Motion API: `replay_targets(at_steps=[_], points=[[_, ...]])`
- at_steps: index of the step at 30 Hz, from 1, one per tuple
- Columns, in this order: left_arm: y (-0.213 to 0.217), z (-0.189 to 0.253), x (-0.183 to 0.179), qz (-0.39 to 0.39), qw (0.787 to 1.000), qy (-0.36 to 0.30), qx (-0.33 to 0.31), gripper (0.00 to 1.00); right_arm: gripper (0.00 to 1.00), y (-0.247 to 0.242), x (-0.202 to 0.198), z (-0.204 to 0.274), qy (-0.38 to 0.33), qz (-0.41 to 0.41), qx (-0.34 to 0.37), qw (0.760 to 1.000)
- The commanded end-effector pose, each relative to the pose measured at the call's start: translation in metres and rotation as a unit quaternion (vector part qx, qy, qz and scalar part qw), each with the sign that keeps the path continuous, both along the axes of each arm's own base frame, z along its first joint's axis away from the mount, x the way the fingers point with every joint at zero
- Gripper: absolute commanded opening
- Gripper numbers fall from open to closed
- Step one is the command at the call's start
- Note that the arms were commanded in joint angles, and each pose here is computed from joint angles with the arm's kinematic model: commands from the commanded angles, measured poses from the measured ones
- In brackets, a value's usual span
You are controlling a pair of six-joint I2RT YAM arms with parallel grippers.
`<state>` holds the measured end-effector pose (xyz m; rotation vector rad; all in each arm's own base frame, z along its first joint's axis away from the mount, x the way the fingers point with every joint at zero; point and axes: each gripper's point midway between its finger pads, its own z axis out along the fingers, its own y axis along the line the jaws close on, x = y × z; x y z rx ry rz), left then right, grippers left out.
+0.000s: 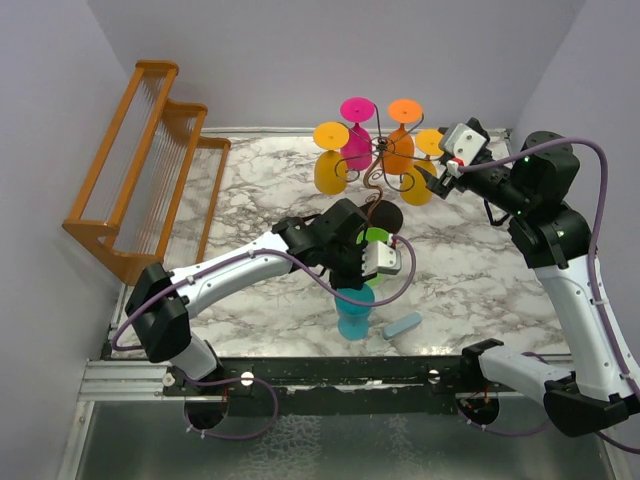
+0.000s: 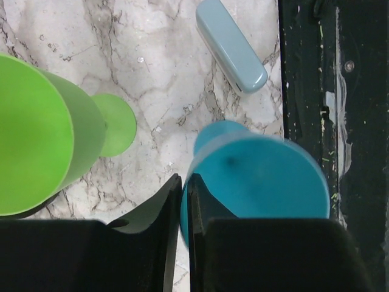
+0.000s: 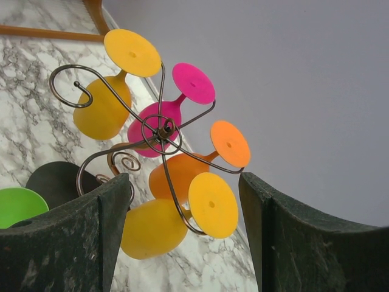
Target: Place the wine glass upside down on the wine glass rack
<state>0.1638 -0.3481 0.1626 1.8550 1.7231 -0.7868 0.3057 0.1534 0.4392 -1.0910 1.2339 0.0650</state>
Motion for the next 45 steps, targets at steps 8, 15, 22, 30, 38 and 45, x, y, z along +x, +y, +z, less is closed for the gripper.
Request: replay_targets(at_steps=[8, 15, 22, 30, 38, 45], points=[[0.014, 0.028, -0.015, -0.047, 0.999, -0.014, 0.004, 0.00, 0.76, -0.013, 0.012, 0.004, -0.016, -0.044, -0.003, 0.999], [0.026, 0.059, -0.019, -0.051, 0.998, 0.003, -0.023, 0.00, 0.82, -0.022, 0.026, -0.013, 0.003, -0.074, -0.027, 0.997], [0.044, 0.115, -0.010, -0.025, 0.994, 0.016, -0.107, 0.00, 0.84, -0.029, 0.029, -0.018, 0.021, -0.090, -0.040, 0.995], [0.074, 0.189, 0.011, 0.039, 0.973, 0.029, -0.227, 0.00, 0.89, -0.009, 0.000, -0.010, 0.057, -0.002, -0.017, 0.998], [0.110, 0.248, 0.021, 0.100, 0.938, 0.055, -0.327, 0.00, 0.89, 0.010, -0.023, 0.008, 0.079, 0.063, 0.040, 0.994], [0.123, 0.283, 0.041, 0.156, 0.917, 0.040, -0.366, 0.00, 0.82, 0.040, -0.035, 0.011, 0.168, 0.140, 0.122, 0.968]])
